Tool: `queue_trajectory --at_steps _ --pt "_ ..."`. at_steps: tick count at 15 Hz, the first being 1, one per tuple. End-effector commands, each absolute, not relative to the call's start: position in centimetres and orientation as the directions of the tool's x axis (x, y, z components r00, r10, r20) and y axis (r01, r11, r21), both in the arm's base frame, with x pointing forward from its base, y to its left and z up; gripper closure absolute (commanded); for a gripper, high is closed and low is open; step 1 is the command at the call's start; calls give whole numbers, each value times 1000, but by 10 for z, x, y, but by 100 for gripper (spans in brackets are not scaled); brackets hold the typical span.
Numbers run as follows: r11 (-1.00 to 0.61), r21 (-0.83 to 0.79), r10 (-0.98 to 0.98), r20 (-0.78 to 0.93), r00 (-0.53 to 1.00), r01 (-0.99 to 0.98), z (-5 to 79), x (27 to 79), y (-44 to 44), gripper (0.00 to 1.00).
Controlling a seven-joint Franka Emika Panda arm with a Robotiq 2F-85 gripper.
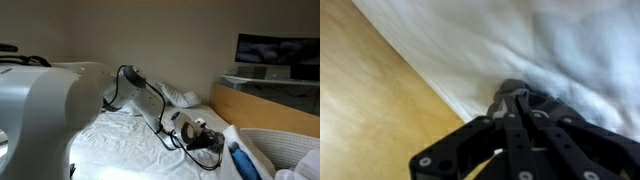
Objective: Put the clothes on the bed in the laundry hamper
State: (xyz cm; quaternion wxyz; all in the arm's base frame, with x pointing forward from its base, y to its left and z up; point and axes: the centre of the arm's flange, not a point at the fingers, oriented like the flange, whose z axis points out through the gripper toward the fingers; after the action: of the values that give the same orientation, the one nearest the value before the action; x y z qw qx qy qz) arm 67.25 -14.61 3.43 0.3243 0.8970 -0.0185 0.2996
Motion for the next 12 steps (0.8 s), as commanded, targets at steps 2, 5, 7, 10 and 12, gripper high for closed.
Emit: queue_trajectory --at_steps 2,5,7,10,12 --pt "-788 567 188 592 784 -240 40 716 -122 92" --pt "-799 557 214 615 759 -226 56 722 -109 92" --pt "-804 555 226 619 752 -215 63 724 -105 92" --pt "-808 570 270 588 762 -153 76 719 -103 92" --pt "-803 591 319 543 777 -83 91 714 -102 92"
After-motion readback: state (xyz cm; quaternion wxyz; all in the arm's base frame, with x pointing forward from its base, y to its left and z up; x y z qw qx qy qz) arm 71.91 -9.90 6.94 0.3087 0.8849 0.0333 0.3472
